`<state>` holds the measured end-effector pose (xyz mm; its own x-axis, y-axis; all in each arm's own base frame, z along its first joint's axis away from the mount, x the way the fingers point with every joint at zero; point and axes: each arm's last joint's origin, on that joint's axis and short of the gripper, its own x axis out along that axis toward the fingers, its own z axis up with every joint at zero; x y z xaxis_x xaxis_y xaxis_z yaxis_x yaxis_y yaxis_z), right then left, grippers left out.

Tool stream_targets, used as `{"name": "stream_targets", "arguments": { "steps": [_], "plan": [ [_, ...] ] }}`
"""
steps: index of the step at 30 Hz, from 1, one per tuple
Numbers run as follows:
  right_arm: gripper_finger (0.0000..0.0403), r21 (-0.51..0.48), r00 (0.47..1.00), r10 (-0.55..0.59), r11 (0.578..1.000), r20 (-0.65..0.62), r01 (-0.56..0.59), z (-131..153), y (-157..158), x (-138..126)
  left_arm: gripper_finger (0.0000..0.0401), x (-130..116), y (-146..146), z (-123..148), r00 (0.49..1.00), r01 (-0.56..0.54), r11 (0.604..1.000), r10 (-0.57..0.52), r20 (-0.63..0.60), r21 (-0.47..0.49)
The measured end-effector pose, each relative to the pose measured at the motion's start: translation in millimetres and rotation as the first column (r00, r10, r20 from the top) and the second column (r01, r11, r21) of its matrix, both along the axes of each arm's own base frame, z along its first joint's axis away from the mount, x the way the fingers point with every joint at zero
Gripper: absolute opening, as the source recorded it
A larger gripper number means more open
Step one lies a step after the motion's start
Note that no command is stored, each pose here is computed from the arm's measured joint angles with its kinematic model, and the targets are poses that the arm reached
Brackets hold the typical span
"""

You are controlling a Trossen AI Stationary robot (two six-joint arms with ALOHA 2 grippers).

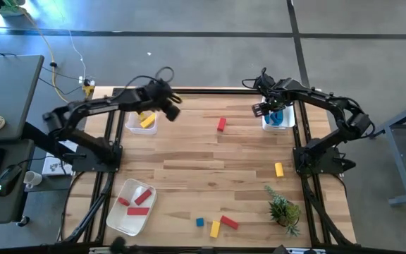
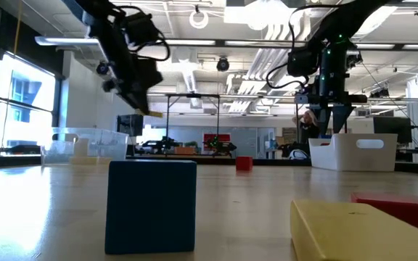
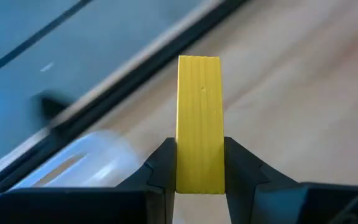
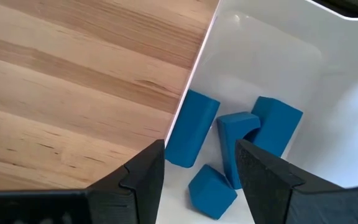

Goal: Sort & place blocks by color
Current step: Put the yellow block into the transparent bin

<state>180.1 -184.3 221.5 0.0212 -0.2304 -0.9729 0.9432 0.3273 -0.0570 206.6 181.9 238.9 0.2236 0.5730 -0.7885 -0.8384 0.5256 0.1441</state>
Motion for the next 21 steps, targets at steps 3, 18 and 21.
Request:
{"name": "stream_targets", "arguments": {
  "steps": [3, 18, 21],
  "plan": [
    [0.0181, 0.003, 1.0, 0.003, 1.0, 0.003, -0.003, 0.0, 0.5, 0.6, 0.0069, -22.2, -0.1, 6.9, 0.994, -0.111, 0.993, 0.11, -0.029, -0.037],
    [0.0181, 0.039, 0.999, 0.008, 0.999, 0.045, -0.01, -0.1, 1.3, 1.9, 0.0076, -53.1, 5.4, -26.2, 0.936, -0.305, 0.908, 0.23, -0.266, -0.288],
    [0.0181, 0.055, 0.998, 0.016, 0.998, 0.061, -0.019, -0.2, 1.9, 2.4, 0.0078, -52.0, 6.6, -34.0, 0.93, -0.311, 0.901, 0.223, -0.292, -0.304]
  ]
}}
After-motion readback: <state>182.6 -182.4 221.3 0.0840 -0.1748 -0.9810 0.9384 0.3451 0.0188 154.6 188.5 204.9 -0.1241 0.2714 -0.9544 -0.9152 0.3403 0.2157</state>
